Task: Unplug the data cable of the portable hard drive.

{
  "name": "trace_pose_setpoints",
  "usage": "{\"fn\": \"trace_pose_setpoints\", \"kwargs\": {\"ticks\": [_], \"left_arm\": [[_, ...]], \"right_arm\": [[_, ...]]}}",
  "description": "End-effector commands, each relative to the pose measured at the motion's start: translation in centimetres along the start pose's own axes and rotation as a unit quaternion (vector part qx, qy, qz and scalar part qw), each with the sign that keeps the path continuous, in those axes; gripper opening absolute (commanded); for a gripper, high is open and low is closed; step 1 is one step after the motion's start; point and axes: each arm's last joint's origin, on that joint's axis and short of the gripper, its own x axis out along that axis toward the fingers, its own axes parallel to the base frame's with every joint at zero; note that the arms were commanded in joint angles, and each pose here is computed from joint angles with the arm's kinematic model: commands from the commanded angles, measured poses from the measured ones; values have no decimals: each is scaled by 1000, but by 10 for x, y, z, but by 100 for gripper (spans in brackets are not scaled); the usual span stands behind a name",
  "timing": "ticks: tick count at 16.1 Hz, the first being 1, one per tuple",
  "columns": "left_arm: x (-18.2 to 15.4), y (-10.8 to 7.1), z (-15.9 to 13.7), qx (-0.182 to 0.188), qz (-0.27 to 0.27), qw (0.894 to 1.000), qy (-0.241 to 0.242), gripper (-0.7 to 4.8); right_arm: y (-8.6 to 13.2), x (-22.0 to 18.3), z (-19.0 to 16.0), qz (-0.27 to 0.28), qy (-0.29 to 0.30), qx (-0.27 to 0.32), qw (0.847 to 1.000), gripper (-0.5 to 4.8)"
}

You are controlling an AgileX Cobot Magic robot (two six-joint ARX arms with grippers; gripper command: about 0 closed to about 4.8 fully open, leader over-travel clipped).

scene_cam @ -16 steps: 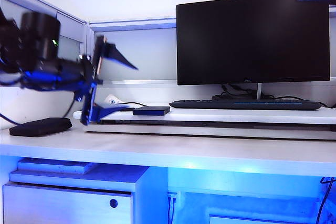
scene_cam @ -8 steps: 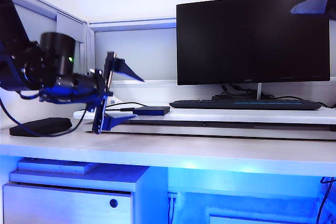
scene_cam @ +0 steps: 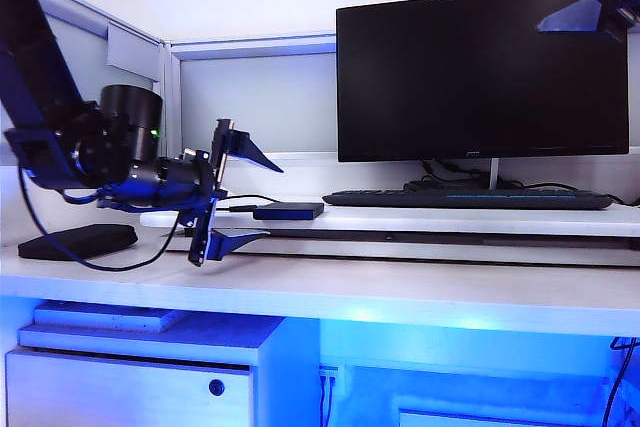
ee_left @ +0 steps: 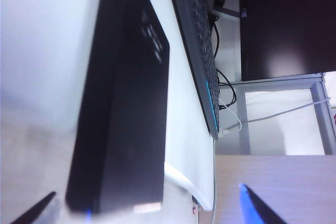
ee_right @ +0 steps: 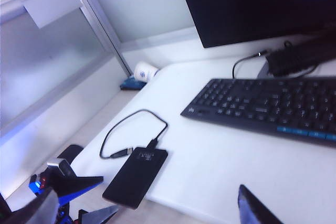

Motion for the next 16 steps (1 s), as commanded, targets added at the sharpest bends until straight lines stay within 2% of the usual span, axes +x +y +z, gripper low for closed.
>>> {"fn": "trace_pose_setpoints", "kwargs": {"ticks": [1,7,8,9,10,11,13,16], "left_arm": [[6,-1,6,2,-2,1000,-5,479],[15,0,13,-5,3,1000,-12,479],[15,0,13,-6,5,1000,-14,457],[15,1,12,-8,7,1000,-13,404],[15,1,12,-8,8,1000,-13,380],[15,1,12,-8,8,1000,-14,328],[15,3,12,-9,10,1000,-15,264],[15,6,11,-17,22,1000,-13,263]], "right_arm": [[0,3,2,4,-5,-4,1000,440],[-3,6,-2,0,3,-1,1000,440],[-3,6,-2,0,3,-1,1000,440],[-3,6,-2,0,3,-1,1000,440],[-3,6,-2,0,3,-1,1000,440],[-3,6,-2,0,3,-1,1000,440],[-3,6,-2,0,3,-1,1000,440],[-3,6,-2,0,3,-1,1000,440]]}}
